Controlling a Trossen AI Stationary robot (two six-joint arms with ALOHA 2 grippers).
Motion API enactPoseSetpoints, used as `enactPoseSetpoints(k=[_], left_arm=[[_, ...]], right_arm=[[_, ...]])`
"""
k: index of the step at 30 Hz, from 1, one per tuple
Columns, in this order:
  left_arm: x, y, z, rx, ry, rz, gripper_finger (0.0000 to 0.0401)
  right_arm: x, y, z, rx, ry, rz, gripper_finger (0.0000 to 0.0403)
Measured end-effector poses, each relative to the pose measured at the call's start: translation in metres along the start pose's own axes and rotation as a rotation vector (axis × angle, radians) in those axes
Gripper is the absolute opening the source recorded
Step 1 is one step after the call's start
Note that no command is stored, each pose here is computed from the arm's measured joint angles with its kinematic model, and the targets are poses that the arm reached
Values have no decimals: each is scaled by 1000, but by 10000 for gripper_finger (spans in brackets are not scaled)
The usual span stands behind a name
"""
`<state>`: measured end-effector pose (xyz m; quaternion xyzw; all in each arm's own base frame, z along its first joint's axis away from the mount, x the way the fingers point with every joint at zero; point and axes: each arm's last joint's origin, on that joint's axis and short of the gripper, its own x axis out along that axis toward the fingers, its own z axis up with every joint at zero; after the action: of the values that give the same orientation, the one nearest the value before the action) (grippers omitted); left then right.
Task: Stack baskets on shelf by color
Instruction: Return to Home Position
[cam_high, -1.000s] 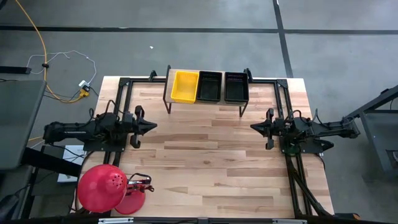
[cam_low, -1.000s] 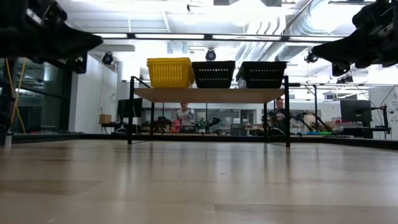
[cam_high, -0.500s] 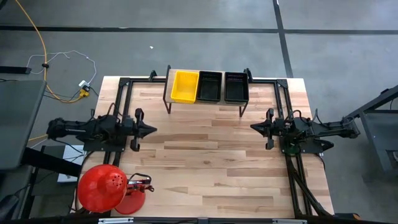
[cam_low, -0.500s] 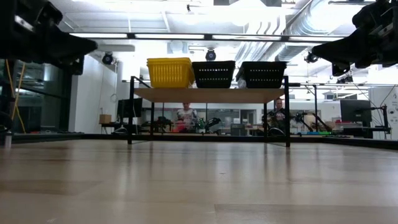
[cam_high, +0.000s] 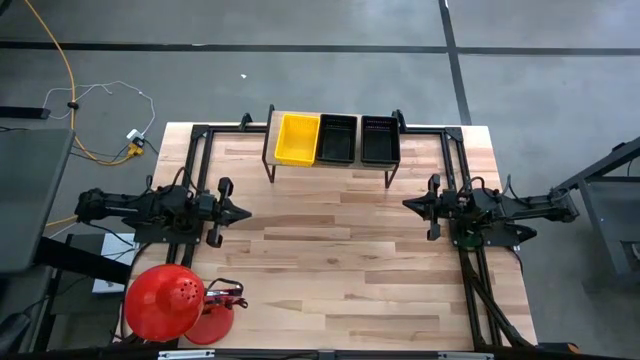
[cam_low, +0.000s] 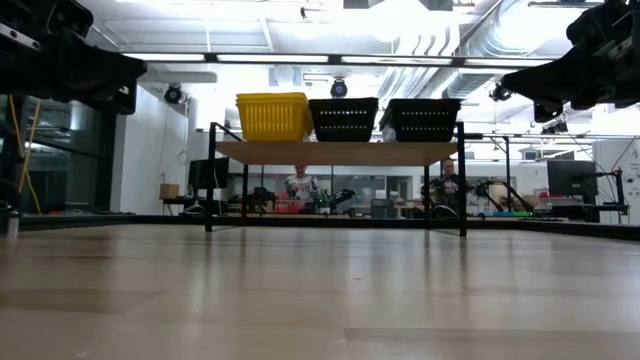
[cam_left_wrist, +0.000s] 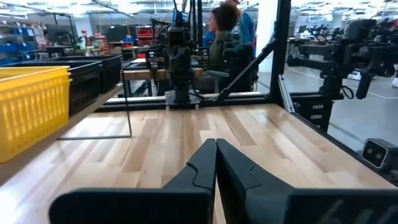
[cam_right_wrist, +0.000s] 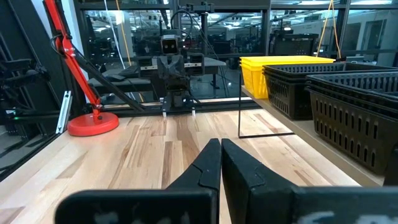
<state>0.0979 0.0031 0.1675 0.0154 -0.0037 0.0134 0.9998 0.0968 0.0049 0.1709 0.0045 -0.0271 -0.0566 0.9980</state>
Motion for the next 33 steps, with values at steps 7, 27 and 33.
enactPoseSetpoints(k=[7, 27, 33], left_arm=[[0, 1, 0, 0, 0, 20, 0], [0, 1, 0, -1, 0, 21, 0], [0, 1, 0, -1, -1, 21, 0]], right_arm=[[0, 0, 0, 0, 0, 0, 0], [0, 0, 0, 0, 0, 0, 0], [0, 0, 0, 0, 0, 0, 0]])
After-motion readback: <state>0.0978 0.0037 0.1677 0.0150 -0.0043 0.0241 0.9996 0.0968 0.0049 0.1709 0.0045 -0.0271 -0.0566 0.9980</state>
